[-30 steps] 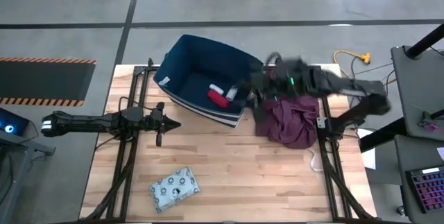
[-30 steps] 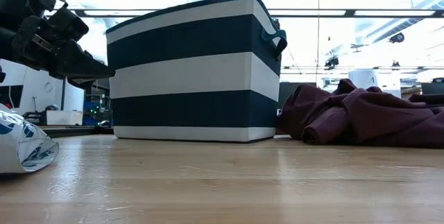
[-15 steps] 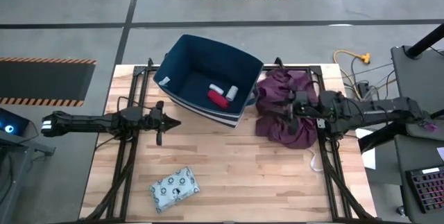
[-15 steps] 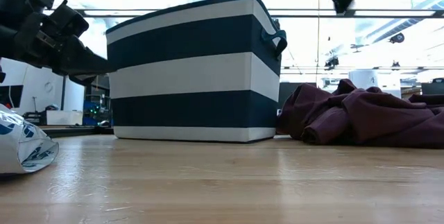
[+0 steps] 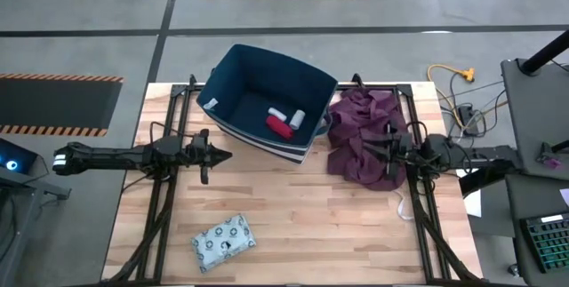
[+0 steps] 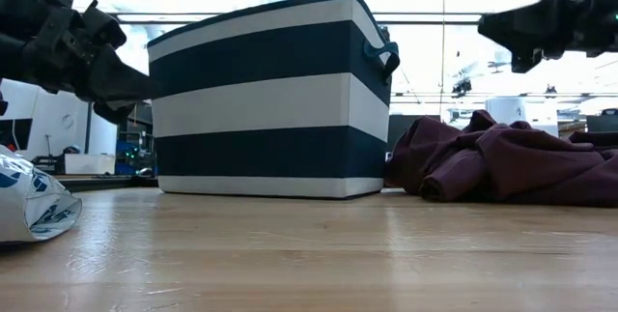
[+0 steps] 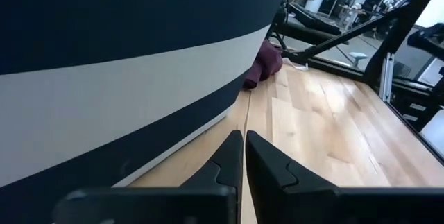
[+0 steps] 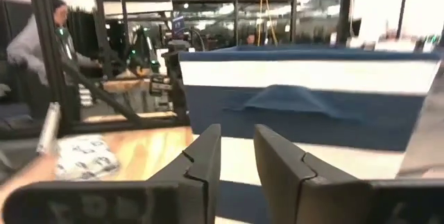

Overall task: Pick & place medical supplies in basket/bin
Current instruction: Put the white mailer bag into the blue bin

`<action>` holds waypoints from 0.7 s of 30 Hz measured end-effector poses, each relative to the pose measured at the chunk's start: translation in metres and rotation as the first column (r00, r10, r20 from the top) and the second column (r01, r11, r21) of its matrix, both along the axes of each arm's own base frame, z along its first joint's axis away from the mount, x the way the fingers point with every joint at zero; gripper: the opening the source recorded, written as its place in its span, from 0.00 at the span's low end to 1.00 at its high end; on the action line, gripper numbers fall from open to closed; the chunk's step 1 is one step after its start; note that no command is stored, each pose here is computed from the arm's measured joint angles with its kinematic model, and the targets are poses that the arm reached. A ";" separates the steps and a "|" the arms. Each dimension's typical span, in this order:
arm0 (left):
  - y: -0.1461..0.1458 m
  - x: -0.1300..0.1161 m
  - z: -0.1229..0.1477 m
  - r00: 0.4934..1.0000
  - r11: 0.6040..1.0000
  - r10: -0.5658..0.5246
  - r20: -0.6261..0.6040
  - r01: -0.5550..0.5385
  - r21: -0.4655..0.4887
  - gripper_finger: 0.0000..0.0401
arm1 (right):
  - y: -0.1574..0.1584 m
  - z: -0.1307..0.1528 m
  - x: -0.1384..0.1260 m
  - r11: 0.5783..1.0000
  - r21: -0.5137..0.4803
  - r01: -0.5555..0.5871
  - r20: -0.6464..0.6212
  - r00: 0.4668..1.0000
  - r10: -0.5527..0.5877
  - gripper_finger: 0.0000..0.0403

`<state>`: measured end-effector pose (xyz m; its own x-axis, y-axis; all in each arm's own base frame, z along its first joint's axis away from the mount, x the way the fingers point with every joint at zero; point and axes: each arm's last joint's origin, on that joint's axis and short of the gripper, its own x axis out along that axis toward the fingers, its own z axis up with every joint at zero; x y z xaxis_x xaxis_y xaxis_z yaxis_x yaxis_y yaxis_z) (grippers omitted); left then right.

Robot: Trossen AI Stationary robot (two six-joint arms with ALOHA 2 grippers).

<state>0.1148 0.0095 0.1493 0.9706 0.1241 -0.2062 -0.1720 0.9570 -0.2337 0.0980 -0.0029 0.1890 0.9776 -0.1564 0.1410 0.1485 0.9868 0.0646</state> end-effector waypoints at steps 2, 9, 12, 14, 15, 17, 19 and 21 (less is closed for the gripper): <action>0.000 0.000 0.000 1.000 1.000 0.000 0.001 0.000 -0.002 0.01 | 0.000 -0.002 -0.002 0.999 -0.034 0.013 0.021 1.000 -0.012 0.17; 0.000 0.001 0.006 0.999 0.995 0.021 0.040 -0.017 -0.099 0.22 | -0.005 -0.009 -0.003 0.985 0.014 0.173 -0.026 0.985 -0.173 0.09; 0.000 0.002 0.021 0.996 0.994 0.018 0.084 -0.009 -0.108 0.35 | -0.005 -0.010 -0.003 0.981 0.063 0.181 -0.031 0.983 -0.180 0.08; -0.001 0.002 0.035 0.993 0.989 0.008 0.121 0.011 -0.150 0.41 | -0.005 -0.010 -0.003 0.979 0.095 0.180 -0.024 0.984 -0.178 0.08; -0.001 0.002 0.043 0.991 0.987 -0.004 0.134 0.026 -0.157 0.44 | -0.005 -0.010 -0.003 0.978 0.104 0.178 -0.022 0.984 -0.177 0.08; -0.003 0.002 0.059 0.988 0.982 -0.066 0.137 0.088 -0.166 0.46 | -0.006 -0.010 -0.003 0.978 0.107 0.179 -0.021 0.984 -0.177 0.08; -0.005 0.002 0.075 0.985 0.972 -0.133 0.111 0.151 -0.179 0.47 | -0.005 -0.010 -0.003 0.978 0.106 0.178 -0.022 0.984 -0.177 0.08; -0.006 0.003 0.093 0.981 0.962 -0.174 0.082 0.187 -0.197 0.47 | -0.006 -0.010 -0.003 0.978 0.102 0.182 -0.023 0.983 -0.181 0.08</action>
<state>0.1178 0.0030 0.2428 0.9849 -0.0926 -0.1464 0.0207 0.9020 -0.4312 0.0950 -0.0085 0.1792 0.9333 -0.3446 0.1012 0.3263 0.9313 0.1619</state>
